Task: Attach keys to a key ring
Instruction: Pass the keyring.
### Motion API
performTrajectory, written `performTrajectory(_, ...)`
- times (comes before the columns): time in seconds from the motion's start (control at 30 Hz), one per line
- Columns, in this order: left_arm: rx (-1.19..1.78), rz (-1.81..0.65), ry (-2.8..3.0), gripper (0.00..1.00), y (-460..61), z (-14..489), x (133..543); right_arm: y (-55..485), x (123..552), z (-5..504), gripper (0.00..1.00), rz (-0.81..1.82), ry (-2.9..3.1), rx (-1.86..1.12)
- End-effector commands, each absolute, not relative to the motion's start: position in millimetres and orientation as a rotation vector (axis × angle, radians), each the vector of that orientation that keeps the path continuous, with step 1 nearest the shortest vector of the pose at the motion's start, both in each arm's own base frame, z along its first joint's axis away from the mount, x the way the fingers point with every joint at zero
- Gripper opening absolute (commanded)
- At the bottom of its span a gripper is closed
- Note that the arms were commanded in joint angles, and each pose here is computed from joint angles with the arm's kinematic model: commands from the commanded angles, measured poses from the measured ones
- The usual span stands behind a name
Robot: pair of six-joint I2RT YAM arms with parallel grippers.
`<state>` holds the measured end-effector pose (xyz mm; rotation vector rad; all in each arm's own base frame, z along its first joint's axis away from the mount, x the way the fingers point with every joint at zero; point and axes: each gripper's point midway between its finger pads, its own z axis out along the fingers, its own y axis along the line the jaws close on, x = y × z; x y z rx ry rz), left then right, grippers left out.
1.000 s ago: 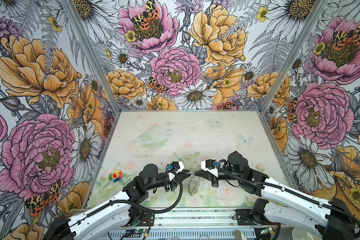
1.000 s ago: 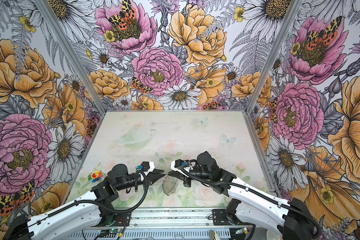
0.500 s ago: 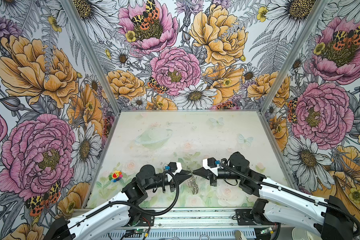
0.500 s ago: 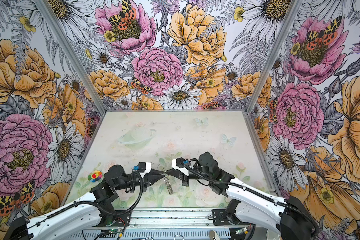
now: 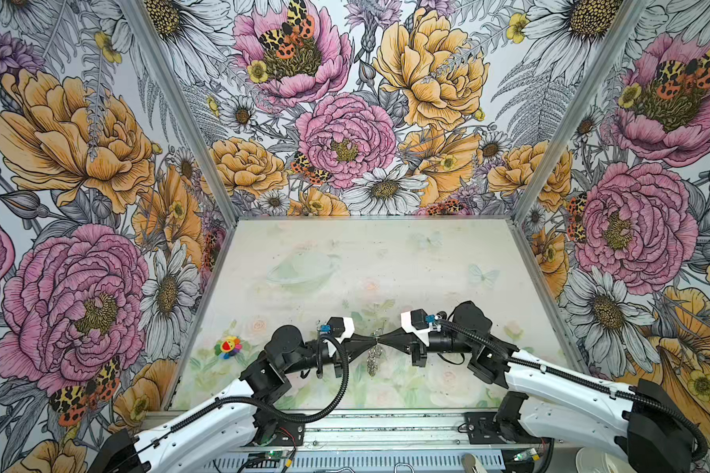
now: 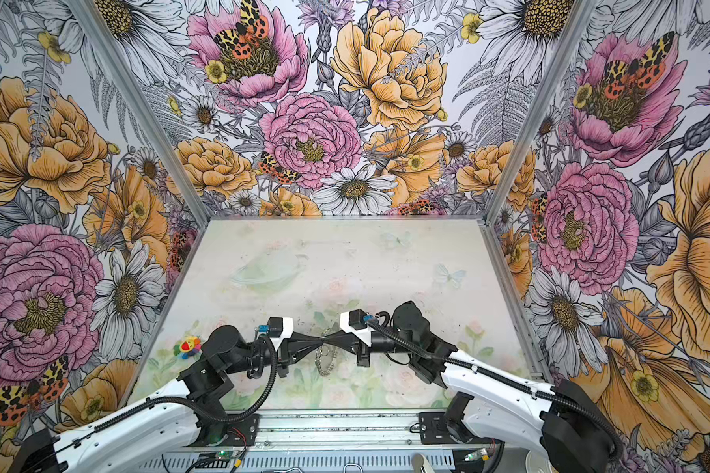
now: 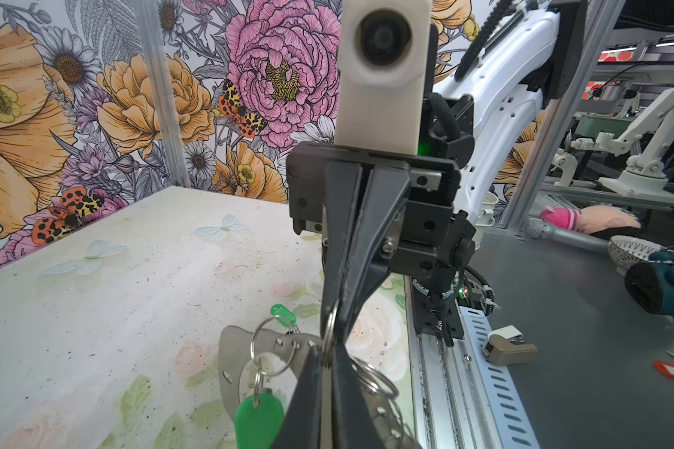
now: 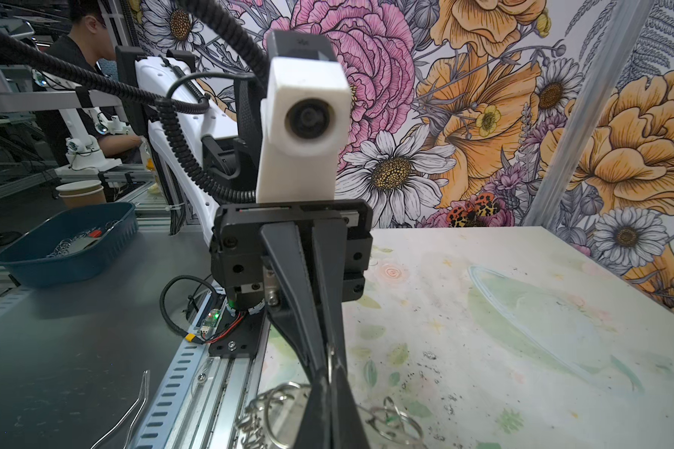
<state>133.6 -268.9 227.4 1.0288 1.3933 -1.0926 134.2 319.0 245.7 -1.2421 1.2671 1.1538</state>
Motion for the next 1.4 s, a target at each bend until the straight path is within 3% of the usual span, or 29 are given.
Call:
performTrajectory(0.0, 1.023, -1.106, 1.354, 0.05, -267.4, 234.3, 131.7, 321.4, 133.1, 255.7, 0.00, 1.172, 1.212, -1.232)
performTrajectory(0.27, 1.014, -1.052, 1.422, 0.00, -269.2, 223.9, 142.8, 319.2, 139.9, 242.9, 0.00, 1.100, 1.284, -1.247)
performTrajectory(0.53, 1.090, -0.929, 1.528, 0.00, -277.2, 197.7, 149.9, 305.4, 146.8, 214.8, 0.11, 0.928, 1.451, -1.355)
performTrajectory(1.07, 1.143, -0.954, 1.539, 0.00, -283.3, 192.9, 143.7, 305.5, 144.5, 199.8, 0.13, 0.918, 1.517, -1.428)
performTrajectory(1.37, 1.174, -0.992, 1.547, 0.00, -286.8, 188.3, 138.1, 309.6, 144.1, 202.9, 0.07, 0.939, 1.510, -1.435)
